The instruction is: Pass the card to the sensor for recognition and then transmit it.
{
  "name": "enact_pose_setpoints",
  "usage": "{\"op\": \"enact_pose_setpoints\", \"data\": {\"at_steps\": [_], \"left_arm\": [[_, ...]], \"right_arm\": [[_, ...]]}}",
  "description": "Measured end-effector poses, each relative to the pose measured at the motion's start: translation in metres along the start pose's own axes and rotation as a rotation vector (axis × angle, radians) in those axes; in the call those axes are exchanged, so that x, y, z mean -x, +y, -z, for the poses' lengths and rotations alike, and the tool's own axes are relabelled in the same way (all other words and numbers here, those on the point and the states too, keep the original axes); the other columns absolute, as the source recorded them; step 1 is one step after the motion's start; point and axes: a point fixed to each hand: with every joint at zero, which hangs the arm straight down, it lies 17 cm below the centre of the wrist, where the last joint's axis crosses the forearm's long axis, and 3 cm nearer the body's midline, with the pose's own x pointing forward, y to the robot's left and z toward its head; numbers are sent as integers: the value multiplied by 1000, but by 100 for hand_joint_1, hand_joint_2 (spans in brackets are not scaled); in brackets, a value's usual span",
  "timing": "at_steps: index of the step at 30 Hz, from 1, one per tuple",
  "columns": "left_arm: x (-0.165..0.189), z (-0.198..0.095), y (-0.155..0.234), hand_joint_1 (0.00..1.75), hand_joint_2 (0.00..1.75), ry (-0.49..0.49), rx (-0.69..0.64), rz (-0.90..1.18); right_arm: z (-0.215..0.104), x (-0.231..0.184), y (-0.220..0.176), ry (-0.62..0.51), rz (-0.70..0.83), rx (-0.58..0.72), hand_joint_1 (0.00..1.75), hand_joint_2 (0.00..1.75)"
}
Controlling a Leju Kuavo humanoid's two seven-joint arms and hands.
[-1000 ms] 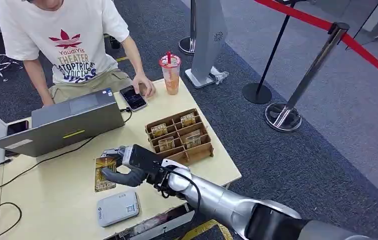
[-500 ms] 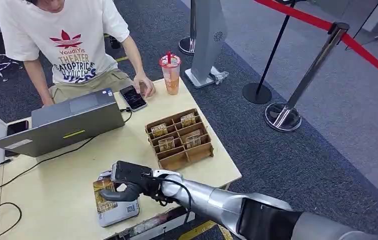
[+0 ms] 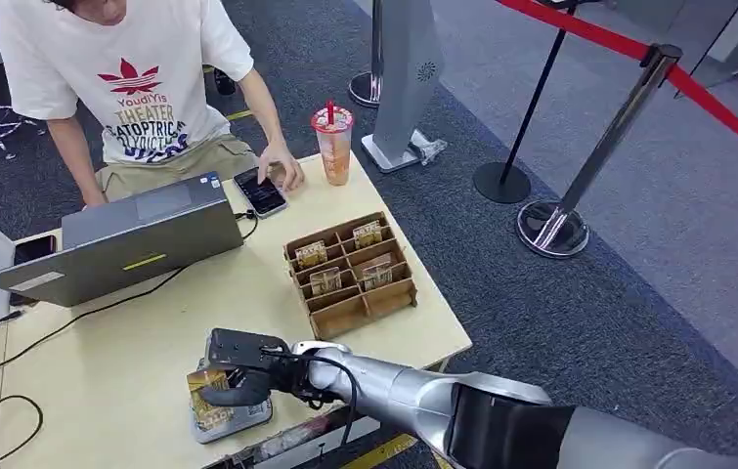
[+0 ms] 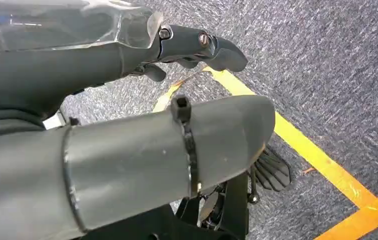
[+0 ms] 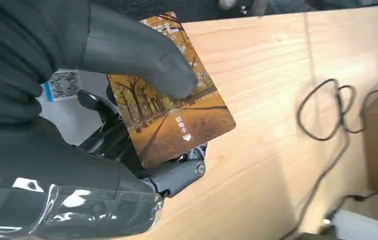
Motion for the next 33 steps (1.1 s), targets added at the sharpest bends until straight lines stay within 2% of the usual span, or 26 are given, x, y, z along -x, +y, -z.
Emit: {"op": "enact_pose_setpoints", "data": {"at_steps": [11, 27, 33], "left_arm": [[-2, -1, -3, 0, 0, -13, 15, 17], [-3, 0, -2, 0, 0, -10, 16, 22], [-2, 0, -1, 0, 0, -4, 17, 21]], "right_arm": [[-10, 36, -22, 106, 24, 80, 175, 175], [-14, 44, -36, 127, 29, 125, 175, 175], [-15, 40, -40, 110, 87, 136, 175, 175]]}}
